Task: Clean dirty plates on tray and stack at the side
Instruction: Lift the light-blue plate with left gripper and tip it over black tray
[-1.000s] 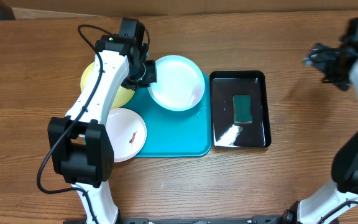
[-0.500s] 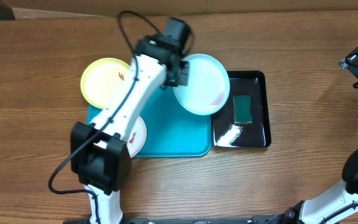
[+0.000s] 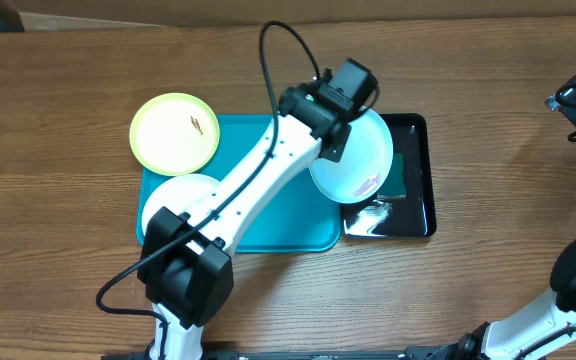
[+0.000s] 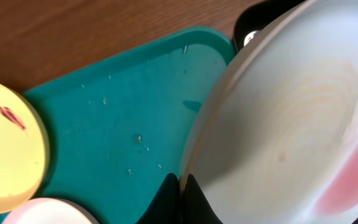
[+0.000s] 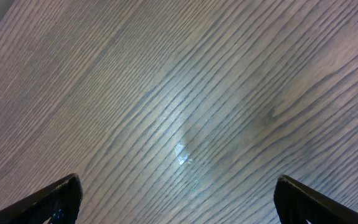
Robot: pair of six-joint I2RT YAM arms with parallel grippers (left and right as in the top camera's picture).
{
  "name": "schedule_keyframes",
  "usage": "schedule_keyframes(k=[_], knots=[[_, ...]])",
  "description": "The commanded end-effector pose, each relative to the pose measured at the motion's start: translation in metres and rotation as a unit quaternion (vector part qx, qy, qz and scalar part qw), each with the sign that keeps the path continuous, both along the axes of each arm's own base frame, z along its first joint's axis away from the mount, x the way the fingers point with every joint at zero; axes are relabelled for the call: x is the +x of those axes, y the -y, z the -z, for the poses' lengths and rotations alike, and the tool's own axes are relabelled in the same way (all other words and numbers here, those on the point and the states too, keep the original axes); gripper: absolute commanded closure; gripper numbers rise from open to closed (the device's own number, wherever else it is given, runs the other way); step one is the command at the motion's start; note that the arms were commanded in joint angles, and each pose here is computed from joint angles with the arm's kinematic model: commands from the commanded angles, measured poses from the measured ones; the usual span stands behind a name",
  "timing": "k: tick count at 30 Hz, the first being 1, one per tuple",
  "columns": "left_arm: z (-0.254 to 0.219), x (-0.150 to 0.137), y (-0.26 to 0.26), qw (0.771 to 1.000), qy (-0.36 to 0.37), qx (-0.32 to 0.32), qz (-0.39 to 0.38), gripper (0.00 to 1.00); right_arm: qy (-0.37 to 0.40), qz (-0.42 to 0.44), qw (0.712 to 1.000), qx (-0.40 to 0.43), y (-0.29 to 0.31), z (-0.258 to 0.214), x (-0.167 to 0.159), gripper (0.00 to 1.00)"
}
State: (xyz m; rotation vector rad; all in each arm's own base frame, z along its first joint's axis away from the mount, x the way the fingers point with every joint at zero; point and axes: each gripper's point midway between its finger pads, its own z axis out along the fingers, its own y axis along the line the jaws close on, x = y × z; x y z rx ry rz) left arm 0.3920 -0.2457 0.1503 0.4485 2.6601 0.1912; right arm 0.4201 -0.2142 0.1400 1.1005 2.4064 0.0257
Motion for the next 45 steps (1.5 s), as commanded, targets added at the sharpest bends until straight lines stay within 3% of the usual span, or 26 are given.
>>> schedule_keyframes(k=[1,24,40,45], knots=[[-0.035,0.006,0.002,0.997,0.071,0.023,-0.006,0.96,0.006,0.003,1.0,-0.002,0.002,-0.003,0.002,0.0],[-0.057,-0.026,0.051,0.982,0.155,0.09,0.059,0.96,0.006,0.003,1.0,-0.002,0.002,-0.003,0.002,0.0],[-0.119,-0.073,0.088,0.917,0.338,0.198,0.072,0.96,0.006,0.003,1.0,-0.002,0.002,-0.003,0.002,0.0],[-0.124,-0.084,0.097,0.911,0.352,0.199,0.081,0.96,0.006,0.003,1.0,-0.002,0.002,-0.003,0.002,0.0]])
